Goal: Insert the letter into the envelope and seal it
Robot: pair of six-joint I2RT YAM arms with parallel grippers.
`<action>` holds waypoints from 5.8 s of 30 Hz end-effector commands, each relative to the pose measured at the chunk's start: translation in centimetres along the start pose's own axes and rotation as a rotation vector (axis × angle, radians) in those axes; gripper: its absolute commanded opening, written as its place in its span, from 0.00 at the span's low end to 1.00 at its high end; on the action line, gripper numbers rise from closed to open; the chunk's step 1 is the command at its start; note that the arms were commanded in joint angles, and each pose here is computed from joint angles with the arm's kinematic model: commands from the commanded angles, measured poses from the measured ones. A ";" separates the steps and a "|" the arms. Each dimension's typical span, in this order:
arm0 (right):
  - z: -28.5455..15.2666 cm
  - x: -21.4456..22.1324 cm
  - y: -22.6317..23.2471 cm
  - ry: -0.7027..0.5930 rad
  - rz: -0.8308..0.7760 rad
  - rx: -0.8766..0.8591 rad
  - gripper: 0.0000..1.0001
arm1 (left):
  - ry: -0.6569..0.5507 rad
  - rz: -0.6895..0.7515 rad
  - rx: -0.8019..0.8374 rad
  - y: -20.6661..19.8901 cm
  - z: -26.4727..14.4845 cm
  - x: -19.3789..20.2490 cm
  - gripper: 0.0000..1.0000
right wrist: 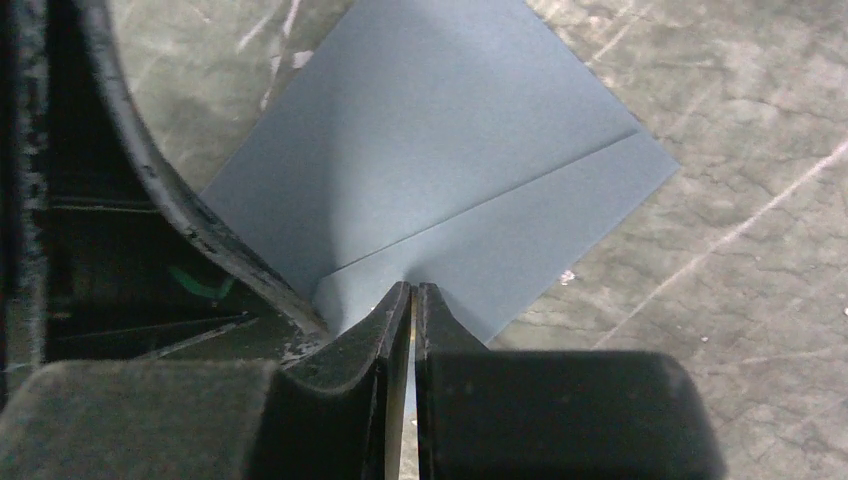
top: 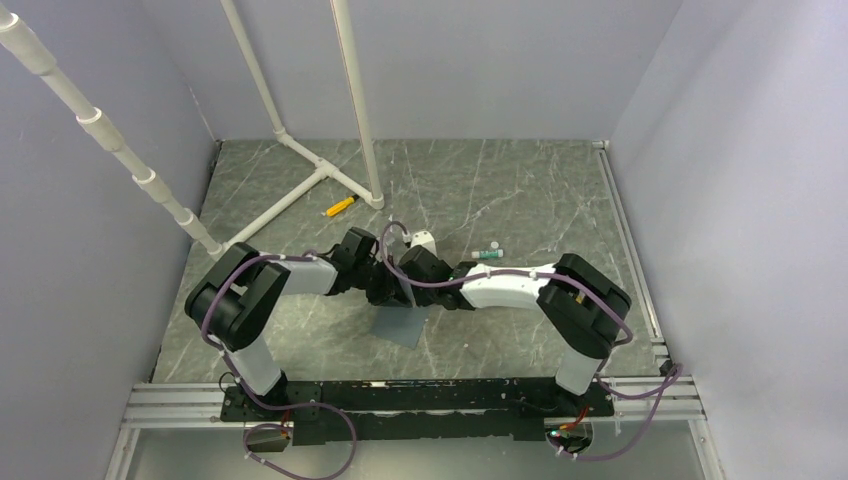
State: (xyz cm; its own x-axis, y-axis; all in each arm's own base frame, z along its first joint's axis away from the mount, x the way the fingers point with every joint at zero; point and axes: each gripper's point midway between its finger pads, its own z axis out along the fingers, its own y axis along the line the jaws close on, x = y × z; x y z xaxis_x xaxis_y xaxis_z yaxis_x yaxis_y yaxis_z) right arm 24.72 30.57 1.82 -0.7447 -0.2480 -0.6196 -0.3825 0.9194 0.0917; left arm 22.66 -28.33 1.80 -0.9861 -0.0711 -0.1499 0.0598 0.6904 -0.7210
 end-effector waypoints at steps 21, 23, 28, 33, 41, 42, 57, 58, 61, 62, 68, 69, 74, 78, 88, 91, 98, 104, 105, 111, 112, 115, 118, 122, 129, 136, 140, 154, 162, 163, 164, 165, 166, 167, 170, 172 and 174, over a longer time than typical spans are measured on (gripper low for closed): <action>1.8 4.6 2.5 0.086 -0.212 -0.017 0.15 | -0.067 -0.032 -0.060 0.6 -4.6 0.8 0.02; 1.6 4.9 2.6 0.096 -0.223 -0.004 0.15 | -0.060 -0.061 -0.101 2.1 -3.9 1.1 0.02; 1.0 5.4 2.5 0.104 -0.223 0.000 0.16 | -0.065 -0.106 -0.192 5.1 -2.6 1.5 0.02; 0.4 5.7 3.1 0.106 -0.229 -0.033 0.18 | -0.058 -0.145 -0.244 6.4 -2.3 1.8 0.03; -0.1 7.3 2.7 0.139 -0.260 -0.027 0.20 | -0.076 -0.149 -0.263 6.5 -2.5 1.5 0.02; -0.2 7.4 2.7 0.144 -0.262 -0.022 0.20 | -0.073 -0.150 -0.265 6.6 -2.5 1.6 0.02; -1.7 10.1 3.1 0.231 -0.228 -0.069 0.15 | -0.066 -0.139 -0.280 6.8 -2.5 1.5 0.02; -1.8 10.4 3.1 0.244 -0.223 -0.076 0.15 | -0.065 -0.137 -0.280 6.8 -2.5 1.5 0.02; -2.3 11.3 3.3 0.281 -0.217 -0.098 0.13 | -0.066 -0.135 -0.283 6.9 -2.5 1.5 0.02; -2.5 11.4 3.4 0.288 -0.217 -0.111 0.13 | -0.066 -0.134 -0.284 6.8 -2.5 1.5 0.03; -3.2 12.2 3.8 0.317 -0.224 -0.150 0.08 | -0.064 -0.131 -0.289 6.9 -2.4 1.4 0.02; -3.2 12.2 3.9 0.316 -0.229 -0.155 0.08 | -0.064 -0.131 -0.289 6.9 -2.4 1.3 0.02; -2.6 11.5 4.3 0.290 -0.248 -0.140 0.08 | -0.059 -0.135 -0.302 7.4 -2.2 1.6 0.02; -1.9 11.1 4.6 0.283 -0.280 -0.096 0.08 | -0.058 -0.138 -0.319 8.0 -2.3 1.9 0.02; -2.2 11.3 6.5 0.259 -0.375 -0.063 0.12 | -0.070 -0.166 -0.343 9.2 -2.3 2.5 0.02; -2.5 11.4 7.6 0.243 -0.391 -0.105 0.14 | -0.071 -0.186 -0.336 9.6 -2.3 2.7 0.02; -2.8 11.3 10.0 0.202 -0.402 -0.212 0.16 | -0.078 -0.231 -0.297 10.1 -2.3 3.1 0.02; -2.5 11.1 10.2 0.176 -0.379 -0.220 0.19 | -0.080 -0.250 -0.285 10.5 -2.2 3.2 0.02; -2.4 11.1 10.1 0.175 -0.374 -0.215 0.19 | -0.080 -0.253 -0.285 10.5 -2.3 3.2 0.02; -2.5 11.5 11.4 0.176 -0.371 -0.292 0.20 | -0.084 -0.266 -0.281 10.7 -2.3 3.3 0.02; -2.6 11.5 11.9 0.167 -0.373 -0.325 0.21 | -0.083 -0.272 -0.280 10.8 -2.3 3.3 0.03; -2.9 11.6 13.0 0.155 -0.386 -0.401 0.21 | -0.082 -0.285 -0.273 10.9 -2.3 3.3 0.02; -2.9 11.3 13.5 0.127 -0.384 -0.434 0.21 | -0.081 -0.293 -0.262 10.9 -2.1 3.3 0.02; -4.3 9.3 13.5 0.057 -0.353 -0.434 0.21 | -0.076 -0.284 -0.248 10.6 -2.1 3.1 0.02; -7.6 4.2 8.8 -0.070 -0.178 -0.273 0.34 | -0.098 -0.171 -0.114 6.1 -2.9 0.1 0.05; -8.5 1.7 -1.1 -0.100 0.089 -0.002 0.44 | -0.192 -0.012 0.010 -1.2 -6.2 -5.1 0.30; -9.7 -0.5 -6.9 -0.154 0.272 0.159 0.51 | -0.239 0.100 0.027 -3.8 -8.2 -6.9 0.44; -9.1 -4.8 -19.4 -0.209 0.616 0.451 0.75 | -0.556 0.192 -0.229 -3.3 -14.4 -11.9 0.93; -4.6 -7.6 -20.4 -0.184 0.674 0.509 0.70 | -0.617 0.173 -0.278 -2.9 -16.1 -12.0 0.93; -4.0 -7.6 -20.6 -0.177 0.677 0.514 0.70 | -0.616 0.179 -0.266 -3.0 -16.1 -11.9 0.93; -3.4 -7.8 -20.6 -0.170 0.683 0.513 0.69 | -0.614 0.184 -0.254 -3.1 -16.0 -11.7 0.93; -2.9 -7.7 -20.7 -0.156 0.690 0.520 0.67 | -0.606 0.186 -0.243 -3.2 -15.8 -11.5 0.93; -2.5 -7.8 -20.7 -0.147 0.695 0.531 0.66 | -0.599 0.187 -0.236 -3.2 -15.7 -11.4 0.93; -2.1 -7.8 -20.8 -0.140 0.699 0.543 0.65 | -0.591 0.185 -0.233 -3.1 -15.6 -11.2 0.93; -1.3 -7.3 -21.1 -0.122 0.711 0.569 0.62 | -0.581 0.176 -0.241 -2.7 -15.3 -10.9 0.93; -1.1 -7.0 -21.1 -0.117 0.716 0.572 0.61 | -0.582 0.174 -0.247 -2.5 -15.3 -10.8 0.93; -0.8 -6.6 -21.0 -0.104 0.712 0.567 0.60 | -0.584 0.176 -0.250 -2.4 -15.4 -10.8 0.93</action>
State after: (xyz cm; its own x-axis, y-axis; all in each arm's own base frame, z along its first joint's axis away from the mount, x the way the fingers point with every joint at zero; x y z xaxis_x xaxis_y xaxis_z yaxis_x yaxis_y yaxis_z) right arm 36.20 12.62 3.79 -0.6777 0.4067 -0.6126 0.4654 0.8822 0.0708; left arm 30.63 -18.25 14.69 -0.7387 -0.2709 -0.6172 0.0815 0.8731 -0.4808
